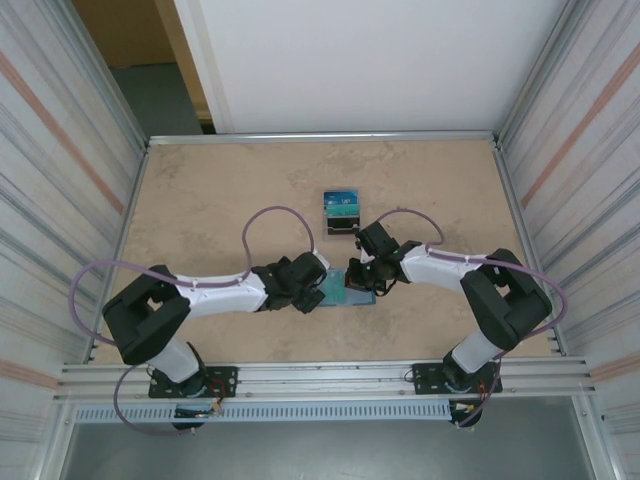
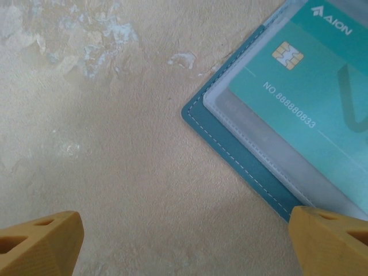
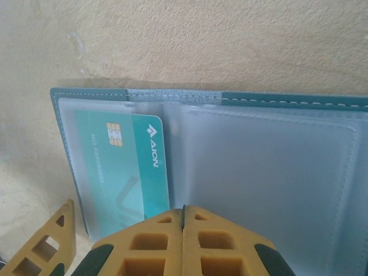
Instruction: Take the credit cards out of the card holder
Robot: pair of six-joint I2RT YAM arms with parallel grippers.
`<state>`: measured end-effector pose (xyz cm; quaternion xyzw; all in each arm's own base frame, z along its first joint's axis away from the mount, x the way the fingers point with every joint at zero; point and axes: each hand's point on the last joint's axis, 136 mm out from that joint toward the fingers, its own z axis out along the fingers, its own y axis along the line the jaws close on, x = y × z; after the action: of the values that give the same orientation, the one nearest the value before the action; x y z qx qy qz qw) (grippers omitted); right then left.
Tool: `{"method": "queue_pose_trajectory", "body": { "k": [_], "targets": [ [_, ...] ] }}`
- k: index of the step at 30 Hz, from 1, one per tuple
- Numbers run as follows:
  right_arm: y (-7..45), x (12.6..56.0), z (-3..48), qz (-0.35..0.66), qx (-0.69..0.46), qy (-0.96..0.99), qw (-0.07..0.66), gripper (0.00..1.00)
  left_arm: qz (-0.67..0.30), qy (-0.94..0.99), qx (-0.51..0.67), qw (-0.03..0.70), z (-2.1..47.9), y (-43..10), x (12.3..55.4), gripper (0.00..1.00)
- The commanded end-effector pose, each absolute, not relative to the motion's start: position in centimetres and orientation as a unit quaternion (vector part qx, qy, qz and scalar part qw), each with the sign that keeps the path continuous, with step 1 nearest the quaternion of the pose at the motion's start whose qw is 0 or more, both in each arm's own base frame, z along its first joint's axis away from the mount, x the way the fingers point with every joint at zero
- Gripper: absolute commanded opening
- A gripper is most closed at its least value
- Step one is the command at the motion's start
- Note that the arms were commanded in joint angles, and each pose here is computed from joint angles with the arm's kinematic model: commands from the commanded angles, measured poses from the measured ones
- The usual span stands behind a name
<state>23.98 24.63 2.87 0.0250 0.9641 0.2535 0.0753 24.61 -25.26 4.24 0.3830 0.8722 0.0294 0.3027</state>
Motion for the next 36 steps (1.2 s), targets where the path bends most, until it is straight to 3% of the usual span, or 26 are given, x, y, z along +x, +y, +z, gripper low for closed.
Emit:
{"method": "queue_pose_trajectory", "body": {
  "k": [1, 6, 17, 36],
  "targets": [
    [24.6, 24.4, 4.6, 0.264, 0.028, 0.960, 0.092, 0.04, 0.013, 0.863, 0.374, 0.339, 7.3, -26.6, 25.4, 0.93],
    [24.7, 24.0, 5.3, 0.273, 0.035, 0.956, 0.099, 0.11, 0.014, 0.855, 0.373, 0.361, 8.2, -27.9, 27.0, 0.94],
    [25.5, 23.5, 4.3, 0.268, 0.036, 0.959, 0.088, 0.20, 0.014, 0.869, 0.375, 0.324, 4.8, -27.2, 27.7, 0.94],
    [25.7, 23.4, 2.1, 0.293, 0.054, 0.953, 0.060, 0.19, 0.037, 0.880, 0.382, 0.278, 2.1, -25.5, 26.5, 0.94]
  ]
}}
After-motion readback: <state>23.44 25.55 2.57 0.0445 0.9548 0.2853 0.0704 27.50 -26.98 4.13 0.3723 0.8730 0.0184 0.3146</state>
